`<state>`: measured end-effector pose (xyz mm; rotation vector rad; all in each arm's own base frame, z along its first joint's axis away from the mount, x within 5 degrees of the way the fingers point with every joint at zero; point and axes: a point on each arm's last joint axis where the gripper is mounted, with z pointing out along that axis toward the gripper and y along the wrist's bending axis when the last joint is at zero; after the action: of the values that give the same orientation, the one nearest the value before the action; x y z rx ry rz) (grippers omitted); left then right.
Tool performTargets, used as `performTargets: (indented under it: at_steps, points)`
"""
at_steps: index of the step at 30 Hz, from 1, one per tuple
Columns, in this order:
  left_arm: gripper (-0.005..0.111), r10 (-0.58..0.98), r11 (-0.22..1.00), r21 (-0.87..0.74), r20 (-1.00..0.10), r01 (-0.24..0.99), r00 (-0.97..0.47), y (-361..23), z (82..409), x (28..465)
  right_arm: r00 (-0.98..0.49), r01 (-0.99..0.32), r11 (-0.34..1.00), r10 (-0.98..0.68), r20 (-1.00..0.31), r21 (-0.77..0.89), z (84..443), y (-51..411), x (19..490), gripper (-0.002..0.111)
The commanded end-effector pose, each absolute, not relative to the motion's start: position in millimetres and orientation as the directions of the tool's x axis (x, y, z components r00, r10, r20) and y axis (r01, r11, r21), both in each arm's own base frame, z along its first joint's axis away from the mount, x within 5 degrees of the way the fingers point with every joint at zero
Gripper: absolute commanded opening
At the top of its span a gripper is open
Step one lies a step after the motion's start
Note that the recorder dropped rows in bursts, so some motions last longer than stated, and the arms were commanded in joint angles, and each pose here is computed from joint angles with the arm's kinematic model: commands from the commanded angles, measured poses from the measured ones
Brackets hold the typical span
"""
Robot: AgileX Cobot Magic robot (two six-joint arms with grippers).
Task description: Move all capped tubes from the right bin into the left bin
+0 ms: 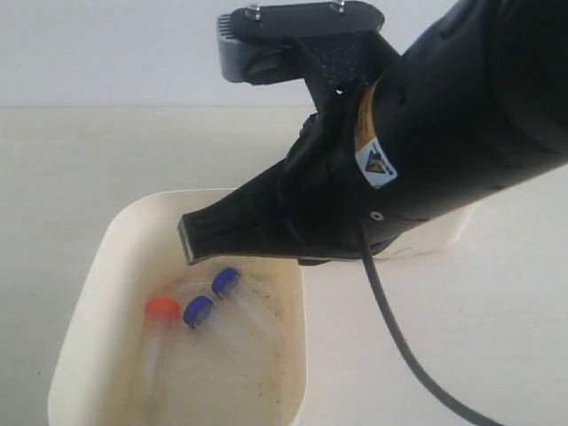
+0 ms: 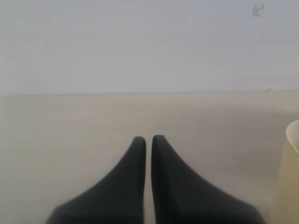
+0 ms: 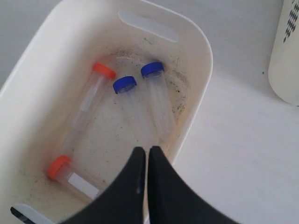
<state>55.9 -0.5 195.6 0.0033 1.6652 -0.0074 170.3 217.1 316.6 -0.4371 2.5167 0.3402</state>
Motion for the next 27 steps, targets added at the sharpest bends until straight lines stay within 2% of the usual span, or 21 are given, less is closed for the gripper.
performTargets:
  at_steps: [1, 7, 12, 15, 21, 27]
  points:
    - [0.004, -0.009, 1.000, -0.010, -0.996, 0.013, -0.085, -1, 198, 56, -0.751, -0.399, 0.912, -0.265, -0.605, 0.095, 323, 211, 171, 0.003]
    - [0.004, -0.009, 1.000, -0.010, -0.996, 0.013, -0.085, -1, 198, 56, -0.682, -0.444, 0.888, -0.250, -0.688, 0.118, 316, 194, 166, 0.003]
    - [0.004, -0.009, 1.000, -0.010, -0.996, 0.013, -0.085, -1, 198, 56, -0.620, -0.440, 0.850, -0.054, -0.783, 0.289, 295, 156, 162, 0.003]
    - [0.004, -0.009, 1.000, -0.010, -0.996, 0.013, -0.085, -1, 198, 56, -0.584, -0.351, 0.839, 0.151, -0.798, 0.416, 285, 121, 160, 0.003]
    - [0.004, -0.009, 1.000, -0.010, -0.996, 0.013, -0.085, -1, 198, 56, -0.445, -0.092, 0.786, 0.516, -0.731, 0.611, 261, 54, 141, 0.003]
    - [0.004, -0.009, 1.000, -0.010, -0.996, 0.013, -0.085, -1, 198, 56, -0.232, 0.022, 0.718, 0.680, -0.695, 0.696, 235, 15, 98, 0.003]
